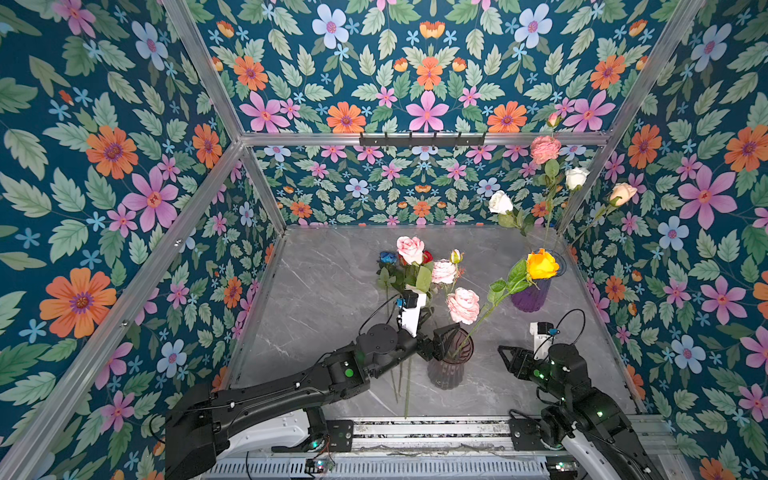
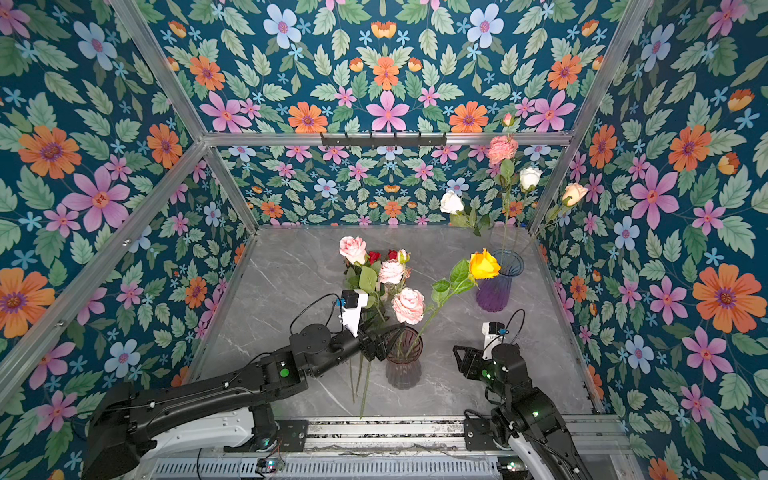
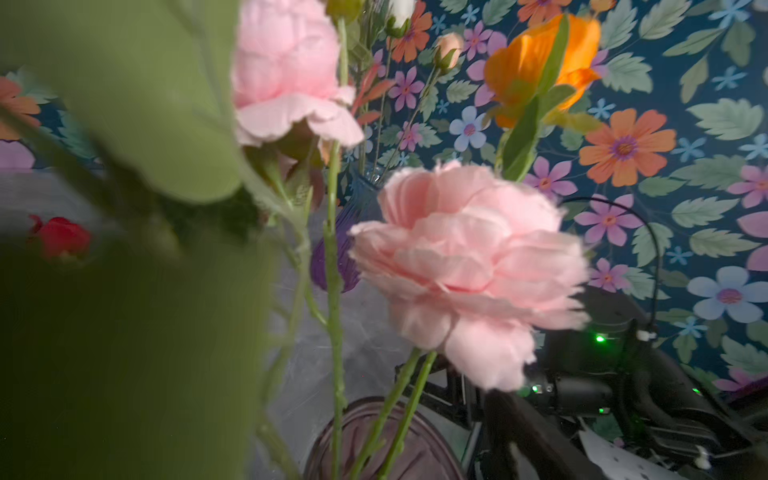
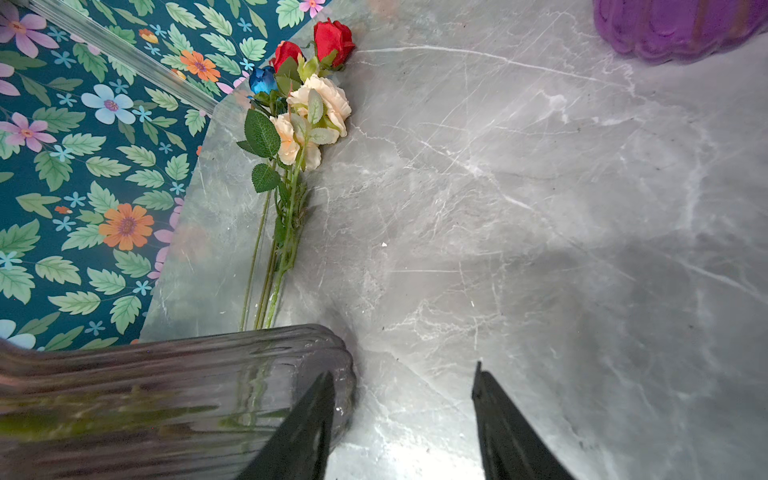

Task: Arrange the flowers into the vase
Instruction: 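Open the left gripper and lower it to the ribbed vase's base, then close the left gripper around the base of the ribbed vase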

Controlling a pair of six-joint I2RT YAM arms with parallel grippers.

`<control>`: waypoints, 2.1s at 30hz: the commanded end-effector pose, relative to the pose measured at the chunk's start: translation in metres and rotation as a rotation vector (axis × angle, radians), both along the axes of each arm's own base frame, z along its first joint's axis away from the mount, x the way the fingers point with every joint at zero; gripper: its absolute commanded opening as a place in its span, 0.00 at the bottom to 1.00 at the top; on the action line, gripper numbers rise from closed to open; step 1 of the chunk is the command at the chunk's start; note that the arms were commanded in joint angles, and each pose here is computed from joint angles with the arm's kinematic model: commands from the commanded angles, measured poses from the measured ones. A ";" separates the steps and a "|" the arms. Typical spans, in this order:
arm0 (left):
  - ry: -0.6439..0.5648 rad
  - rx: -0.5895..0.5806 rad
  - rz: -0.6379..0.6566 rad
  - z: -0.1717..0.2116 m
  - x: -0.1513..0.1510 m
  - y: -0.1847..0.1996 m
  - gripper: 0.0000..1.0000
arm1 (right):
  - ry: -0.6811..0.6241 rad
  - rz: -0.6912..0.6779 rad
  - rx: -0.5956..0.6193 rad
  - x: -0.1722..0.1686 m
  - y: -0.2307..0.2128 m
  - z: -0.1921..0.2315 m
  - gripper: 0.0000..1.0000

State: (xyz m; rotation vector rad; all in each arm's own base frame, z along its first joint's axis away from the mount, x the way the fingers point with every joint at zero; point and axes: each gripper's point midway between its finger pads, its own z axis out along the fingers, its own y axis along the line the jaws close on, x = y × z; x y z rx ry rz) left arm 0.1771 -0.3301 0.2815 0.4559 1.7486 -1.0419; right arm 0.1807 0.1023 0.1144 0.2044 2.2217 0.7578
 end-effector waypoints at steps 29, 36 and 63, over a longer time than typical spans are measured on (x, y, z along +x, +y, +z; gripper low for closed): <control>-0.127 0.076 -0.175 -0.097 -0.072 0.059 0.89 | 0.010 -0.007 -0.016 0.006 0.000 -0.001 0.56; -0.166 0.141 -0.131 -0.140 -0.080 0.040 0.92 | 0.012 -0.009 -0.017 0.006 0.000 -0.001 0.56; -0.179 0.250 0.256 -0.178 -0.059 -0.006 1.00 | 0.012 -0.003 -0.013 0.005 0.001 -0.001 0.56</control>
